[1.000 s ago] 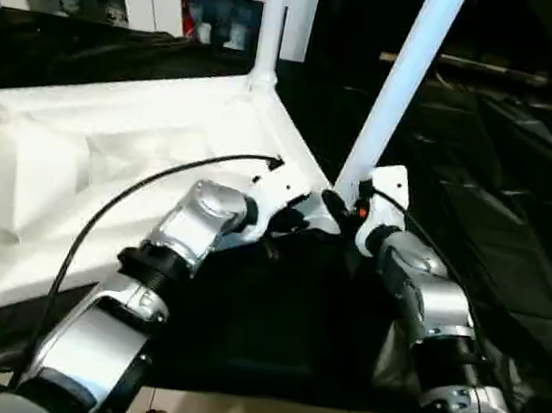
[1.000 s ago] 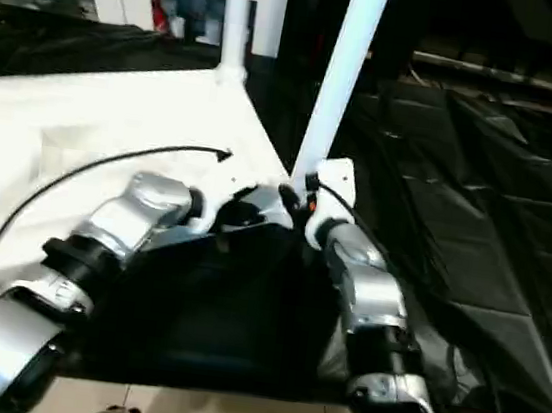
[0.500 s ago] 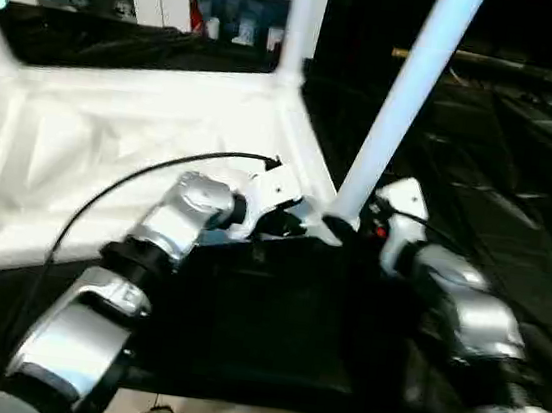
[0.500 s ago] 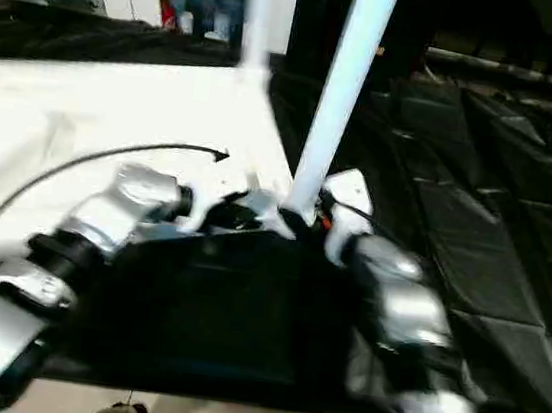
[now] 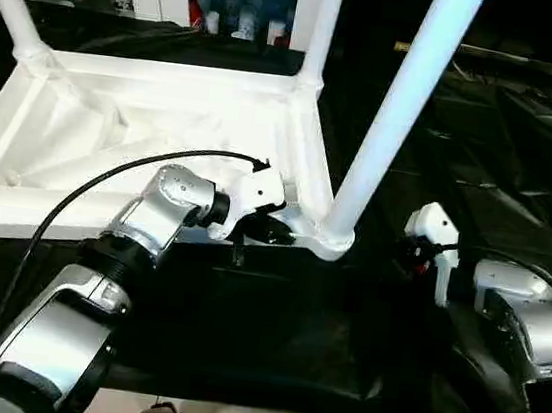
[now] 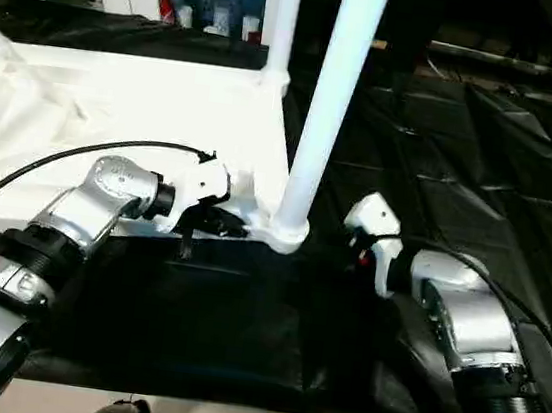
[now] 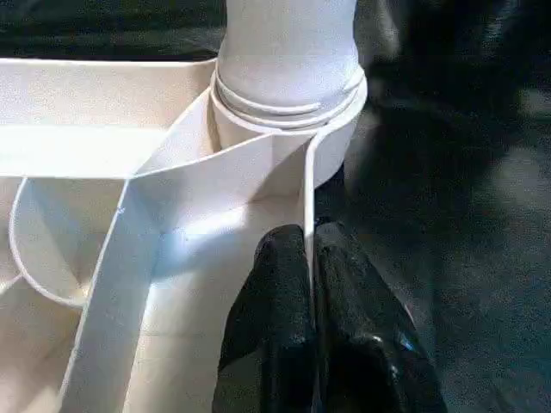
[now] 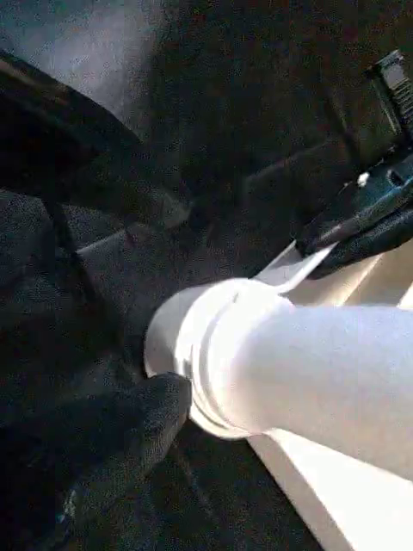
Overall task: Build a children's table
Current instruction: Rotate leg to tighten
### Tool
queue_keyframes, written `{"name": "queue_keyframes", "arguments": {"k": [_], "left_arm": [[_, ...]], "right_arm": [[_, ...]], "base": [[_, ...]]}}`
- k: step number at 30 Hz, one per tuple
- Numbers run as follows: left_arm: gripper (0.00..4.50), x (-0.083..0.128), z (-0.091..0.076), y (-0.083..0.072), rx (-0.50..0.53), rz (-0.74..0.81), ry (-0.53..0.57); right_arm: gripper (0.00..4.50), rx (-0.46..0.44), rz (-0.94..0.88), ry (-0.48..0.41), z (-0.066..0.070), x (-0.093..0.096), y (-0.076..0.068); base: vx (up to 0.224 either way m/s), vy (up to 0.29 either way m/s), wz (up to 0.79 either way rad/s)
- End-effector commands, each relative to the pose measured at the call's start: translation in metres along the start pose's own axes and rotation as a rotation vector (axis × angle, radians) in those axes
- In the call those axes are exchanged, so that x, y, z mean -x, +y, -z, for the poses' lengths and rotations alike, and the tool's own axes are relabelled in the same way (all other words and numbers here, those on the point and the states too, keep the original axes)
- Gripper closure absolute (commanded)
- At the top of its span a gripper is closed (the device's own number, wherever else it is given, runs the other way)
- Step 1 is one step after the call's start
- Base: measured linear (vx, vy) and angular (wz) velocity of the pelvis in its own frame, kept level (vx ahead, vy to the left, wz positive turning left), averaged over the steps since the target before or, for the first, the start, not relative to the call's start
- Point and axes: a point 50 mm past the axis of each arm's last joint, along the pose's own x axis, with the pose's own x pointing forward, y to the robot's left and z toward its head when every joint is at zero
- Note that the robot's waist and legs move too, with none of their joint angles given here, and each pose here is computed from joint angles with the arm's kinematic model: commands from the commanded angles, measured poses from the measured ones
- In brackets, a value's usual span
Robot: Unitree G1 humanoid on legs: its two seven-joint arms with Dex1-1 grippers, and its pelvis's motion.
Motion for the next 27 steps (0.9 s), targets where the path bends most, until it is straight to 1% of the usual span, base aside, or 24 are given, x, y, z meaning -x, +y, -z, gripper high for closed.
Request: {"name": "queue_keyframes", "arguments": {"k": [1,10,13,15,18,21,22,23,25,27], "left_arm": [[4.50,-0.012,0.009,-0.014,0.045,0.096,-0.015],[4.50,-0.011,0.010,-0.018,0.039,0.131,-0.016],[4.50,-0.011,0.010,-0.019,0.038,0.132,-0.015],[4.50,-0.011,0.010,-0.018,0.018,0.108,-0.017],[4.50,-0.013,0.006,-0.014,-0.009,0.041,-0.049],[4.50,-0.010,-0.003,-0.011,-0.022,-0.011,-0.120],[4.22,-0.009,-0.004,-0.010,-0.023,-0.016,-0.123],[4.22,-0.006,-0.006,-0.010,-0.020,-0.028,-0.136],[3.93,-0.002,-0.007,-0.009,-0.016,-0.041,-0.154],[3.84,0.005,-0.009,-0.011,-0.013,-0.045,-0.173]], "right_arm": [[1.48,0.044,0.002,-0.014,-0.008,-0.005,0.001],[1.48,0.072,-0.009,-0.026,-0.013,-0.013,0.001],[1.48,0.073,-0.010,-0.028,-0.013,-0.014,0.002],[1.48,0.075,-0.024,-0.019,-0.011,-0.014,0.004],[1.48,0.073,-0.046,0.003,-0.007,-0.010,0.007],[1.48,0.073,-0.052,0.037,0.001,0.000,0.011],[1.41,0.072,-0.049,0.039,0.002,0.002,0.011],[1.41,0.068,-0.043,0.045,0.003,0.006,0.012],[1.38,0.064,-0.037,0.051,0.005,0.011,0.013],[1.38,0.059,-0.031,0.058,0.007,0.017,0.015]], "base": [[0.000,0.000,0.00],[0.000,0.000,0.00],[0.000,0.000,0.00],[0.000,0.000,0.00],[0.000,0.000,0.00],[0.000,0.000,0.00],[0.000,0.000,0.00],[0.000,0.000,0.00],[0.000,0.000,0.00],[0.000,0.000,0.00]]}}
